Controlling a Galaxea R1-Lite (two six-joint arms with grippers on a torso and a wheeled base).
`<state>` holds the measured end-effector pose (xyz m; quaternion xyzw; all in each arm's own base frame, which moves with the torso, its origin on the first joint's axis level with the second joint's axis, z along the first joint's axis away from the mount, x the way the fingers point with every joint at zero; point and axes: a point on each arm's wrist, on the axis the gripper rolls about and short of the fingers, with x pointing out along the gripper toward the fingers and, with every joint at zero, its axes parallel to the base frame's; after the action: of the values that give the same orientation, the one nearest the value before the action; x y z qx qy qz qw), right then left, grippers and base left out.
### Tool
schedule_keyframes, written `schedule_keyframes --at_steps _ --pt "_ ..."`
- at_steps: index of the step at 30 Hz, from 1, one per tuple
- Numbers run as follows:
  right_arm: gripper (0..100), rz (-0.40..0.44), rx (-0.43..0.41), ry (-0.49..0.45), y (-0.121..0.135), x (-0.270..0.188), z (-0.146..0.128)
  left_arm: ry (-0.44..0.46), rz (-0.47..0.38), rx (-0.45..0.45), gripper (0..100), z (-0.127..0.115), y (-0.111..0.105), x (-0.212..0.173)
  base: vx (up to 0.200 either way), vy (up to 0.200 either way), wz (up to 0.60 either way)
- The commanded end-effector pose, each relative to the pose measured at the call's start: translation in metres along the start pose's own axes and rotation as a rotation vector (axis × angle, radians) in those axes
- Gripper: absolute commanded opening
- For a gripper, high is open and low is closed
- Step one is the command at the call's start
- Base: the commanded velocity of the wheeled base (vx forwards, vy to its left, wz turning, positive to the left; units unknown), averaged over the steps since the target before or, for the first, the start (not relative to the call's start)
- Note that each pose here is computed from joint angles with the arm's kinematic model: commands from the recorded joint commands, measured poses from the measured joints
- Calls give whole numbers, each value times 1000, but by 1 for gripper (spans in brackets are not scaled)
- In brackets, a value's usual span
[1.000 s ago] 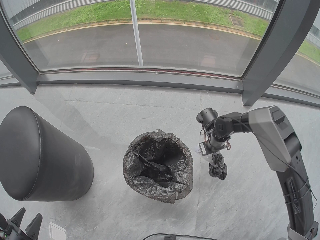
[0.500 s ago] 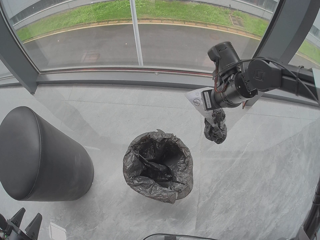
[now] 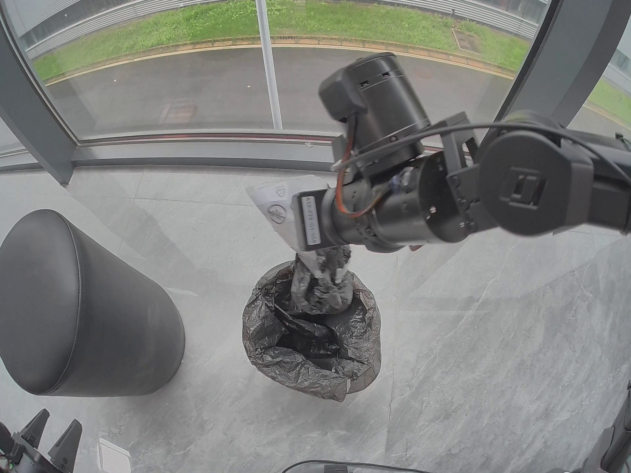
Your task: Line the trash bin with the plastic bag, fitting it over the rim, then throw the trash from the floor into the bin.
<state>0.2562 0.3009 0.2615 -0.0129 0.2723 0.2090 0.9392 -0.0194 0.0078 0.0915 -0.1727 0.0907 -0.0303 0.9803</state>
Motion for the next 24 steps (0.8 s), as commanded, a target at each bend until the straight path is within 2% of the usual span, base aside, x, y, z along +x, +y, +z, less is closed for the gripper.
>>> schedule_keyframes --at_steps 1,6,15,24 --pt "0 54 2 4 38 37 -32 -1 0 0 100 0 0 0 0 0 0" --pt "0 55 -18 31 49 54 -48 -2 2 -1 100 0 0 0 0 0 0" --pt "0 40 -22 42 46 59 -51 -3 1 -1 100 0 0 0 0 0 0" --pt "0 -24 -33 61 41 75 -61 -5 1 -1 100 0 0 0 0 0 0"
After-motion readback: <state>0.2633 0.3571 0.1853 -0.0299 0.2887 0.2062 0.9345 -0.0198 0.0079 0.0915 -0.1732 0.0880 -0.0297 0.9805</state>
